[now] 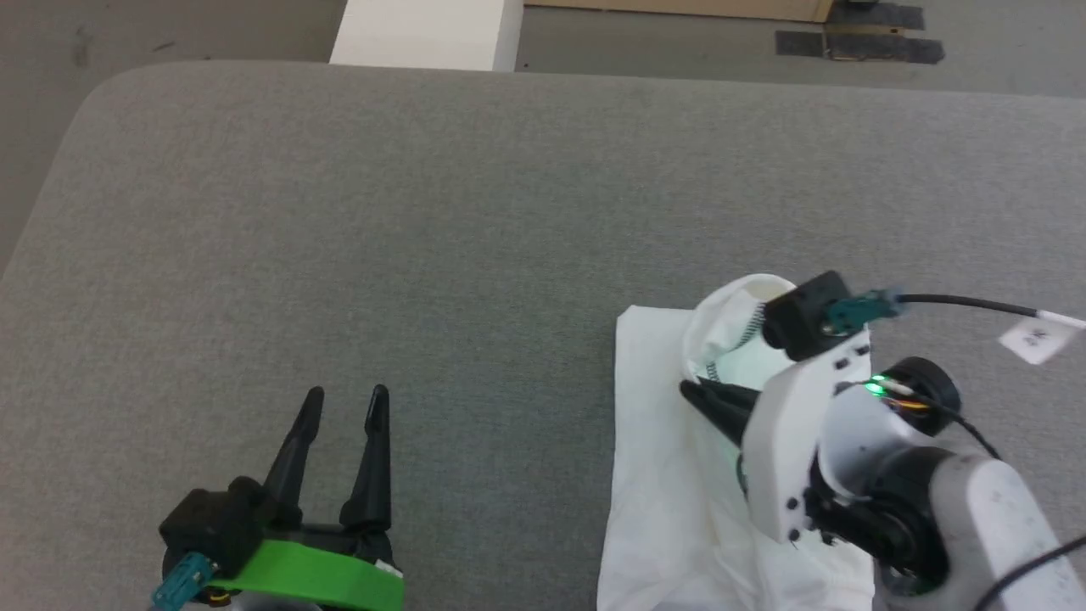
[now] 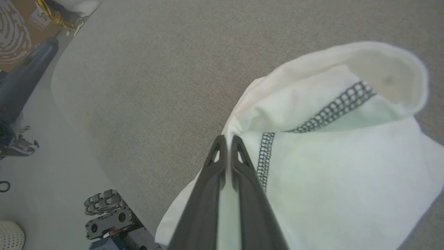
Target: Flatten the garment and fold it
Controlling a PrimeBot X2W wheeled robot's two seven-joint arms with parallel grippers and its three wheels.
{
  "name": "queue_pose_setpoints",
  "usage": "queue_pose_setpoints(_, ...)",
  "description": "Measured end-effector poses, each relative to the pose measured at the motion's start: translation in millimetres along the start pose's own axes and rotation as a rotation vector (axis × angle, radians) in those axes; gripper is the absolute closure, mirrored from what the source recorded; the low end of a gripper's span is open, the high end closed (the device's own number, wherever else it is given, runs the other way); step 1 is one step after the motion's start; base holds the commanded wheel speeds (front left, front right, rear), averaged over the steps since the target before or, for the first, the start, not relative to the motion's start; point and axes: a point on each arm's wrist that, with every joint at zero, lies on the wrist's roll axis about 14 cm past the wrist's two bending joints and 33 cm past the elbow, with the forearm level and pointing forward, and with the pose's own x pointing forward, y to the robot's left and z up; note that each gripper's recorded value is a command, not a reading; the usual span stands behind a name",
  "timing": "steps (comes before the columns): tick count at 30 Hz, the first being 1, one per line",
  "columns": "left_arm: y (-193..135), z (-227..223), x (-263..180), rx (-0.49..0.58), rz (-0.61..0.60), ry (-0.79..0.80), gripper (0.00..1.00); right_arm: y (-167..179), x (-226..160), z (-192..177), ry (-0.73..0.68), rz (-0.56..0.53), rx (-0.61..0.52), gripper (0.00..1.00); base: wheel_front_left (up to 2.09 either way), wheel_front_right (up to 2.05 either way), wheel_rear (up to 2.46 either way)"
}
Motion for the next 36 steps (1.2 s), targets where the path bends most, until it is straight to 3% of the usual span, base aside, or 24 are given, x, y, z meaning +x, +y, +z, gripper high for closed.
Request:
queue_pose_setpoints(9, 6.7, -7.1, -5.0, -0.015, 0.035, 0.017, 0.00, 4.5, 61.3, -42.6, 0.151, -0.002, 0.002, 1.00, 0.00, 0.00, 0.00)
queue_pose_setpoints(11, 6.7, -5.7, -5.8, -0.016, 0.036, 0.012, 0.00, 1.7, 66.6, -52.4, 0.176, -0.018, 0.006, 0.58, 0.00, 0.00, 0.00)
queue_pose_setpoints(12, 6.2, -4.8, -6.3, -0.017, 0.036, 0.008, 0.00, -2.5, 68.0, -57.1, 0.185, -0.032, 0.017, 0.00, 0.00, 0.00, 0.00)
queue_pose_setpoints(15, 2.6, -2.9, -8.0, -0.021, 0.022, 0.001, 0.00, -8.1, 69.2, -59.7, 0.171, -0.050, 0.031, 0.00, 0.00, 0.00, 0.00)
queue_pose_setpoints(22, -2.4, 4.4, -13.9, -0.020, 0.003, -0.018, 0.00, 0.1, 51.8, -10.7, -0.038, -0.015, 0.077, 0.00, 0.00, 0.00, 0.00)
queue_pose_setpoints(27, -9.2, 5.9, -16.4, -0.020, -0.019, -0.018, 0.00, -43.3, 0.1, 22.5, -0.217, -0.151, 0.106, 0.00, 0.00, 0.00, 0.00)
queue_pose_setpoints(32, -15.1, 7.6, -13.4, -0.020, -0.040, -0.021, 0.00, -92.0, -53.1, 1.3, -0.241, -0.329, 0.176, 0.00, 0.00, 0.00, 0.00)
queue_pose_setpoints(33, -15.4, 5.3, -10.4, -0.020, -0.042, -0.013, 0.00, -104.3, -64.5, -22.8, -0.197, -0.382, 0.228, 0.00, 0.00, 0.00, 0.00)
queue_pose_setpoints(36, -14.6, 0.9, -7.2, -0.022, -0.040, 0.001, 0.00, -107.4, -61.8, -43.9, -0.145, -0.395, 0.271, 0.00, 0.00, 0.00, 0.00)
